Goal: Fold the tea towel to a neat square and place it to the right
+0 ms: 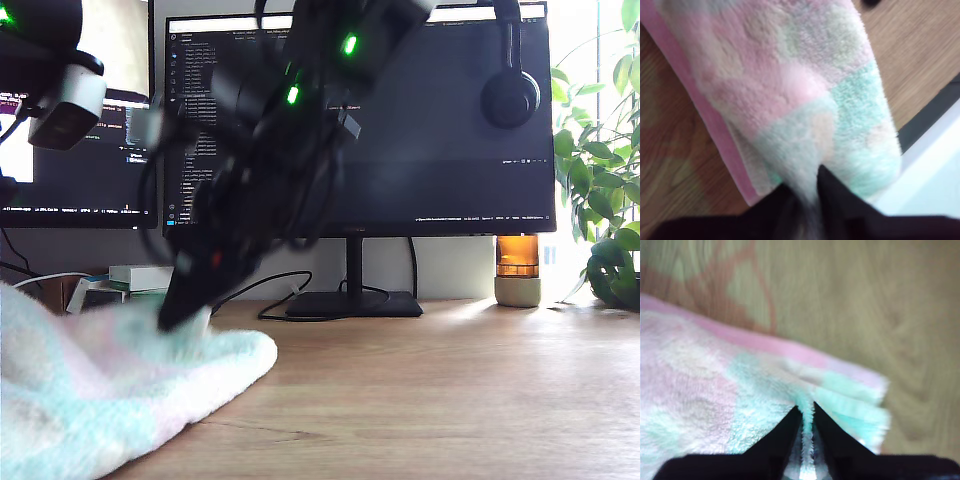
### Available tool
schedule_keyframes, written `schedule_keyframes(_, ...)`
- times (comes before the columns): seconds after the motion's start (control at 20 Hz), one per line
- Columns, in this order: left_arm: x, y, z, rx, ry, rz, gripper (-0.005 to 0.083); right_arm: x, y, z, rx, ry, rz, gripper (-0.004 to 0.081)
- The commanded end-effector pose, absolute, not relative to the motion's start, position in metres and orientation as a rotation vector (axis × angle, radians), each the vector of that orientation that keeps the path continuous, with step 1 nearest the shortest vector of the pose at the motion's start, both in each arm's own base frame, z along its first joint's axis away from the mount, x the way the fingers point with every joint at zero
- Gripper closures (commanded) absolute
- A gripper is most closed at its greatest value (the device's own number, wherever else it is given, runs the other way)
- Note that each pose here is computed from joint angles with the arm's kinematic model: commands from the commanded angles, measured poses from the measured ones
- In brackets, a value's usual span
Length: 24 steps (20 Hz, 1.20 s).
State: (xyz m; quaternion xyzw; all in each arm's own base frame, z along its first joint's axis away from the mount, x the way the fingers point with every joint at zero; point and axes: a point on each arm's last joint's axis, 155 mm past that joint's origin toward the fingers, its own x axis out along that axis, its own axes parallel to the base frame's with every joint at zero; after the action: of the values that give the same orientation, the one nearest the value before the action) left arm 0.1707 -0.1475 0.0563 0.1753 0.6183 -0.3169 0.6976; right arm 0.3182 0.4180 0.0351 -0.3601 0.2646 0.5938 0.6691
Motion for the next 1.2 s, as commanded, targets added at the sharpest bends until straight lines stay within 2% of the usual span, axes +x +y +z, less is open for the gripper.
schedule_keyframes(0.0, 0.171, -0.145, 0.056, 0.398, 1.382, -0.696, 0.0570, 0.317, 0.424, 0.034, -0.811, 0.586, 1.341, 0.0780)
schedule_keyframes(0.1, 0.173, -0.140, 0.055, 0.419, 1.381, -0.674, 0.0528, 0.320, 0.427, 0.036, -0.803, 0.572, 1.335, 0.0780)
schedule_keyframes(0.3, 0.172, -0.121, 0.052, 0.502, 1.406, -0.612, 0.0521, 0.326, 0.432, 0.042, -0.786, 0.539, 1.318, 0.0779)
schedule_keyframes(0.45, 0.173, -0.117, 0.052, 0.525, 1.404, -0.601, 0.0521, 0.326, 0.432, 0.041, -0.785, 0.541, 1.315, 0.0718)
schedule_keyframes(0.75, 0.173, -0.118, 0.052, 0.525, 1.403, -0.601, 0.0521, 0.329, 0.433, 0.043, -0.787, 0.526, 1.305, 0.0535)
schedule_keyframes(0.9, 0.173, -0.118, 0.052, 0.525, 1.403, -0.601, 0.0522, 0.342, 0.437, 0.051, -0.780, 0.484, 1.250, 0.0506)
schedule_keyframes(1.15, 0.173, -0.118, 0.052, 0.525, 1.403, -0.601, 0.0522, 0.356, 0.444, 0.064, -0.772, 0.416, 1.208, 0.0506)
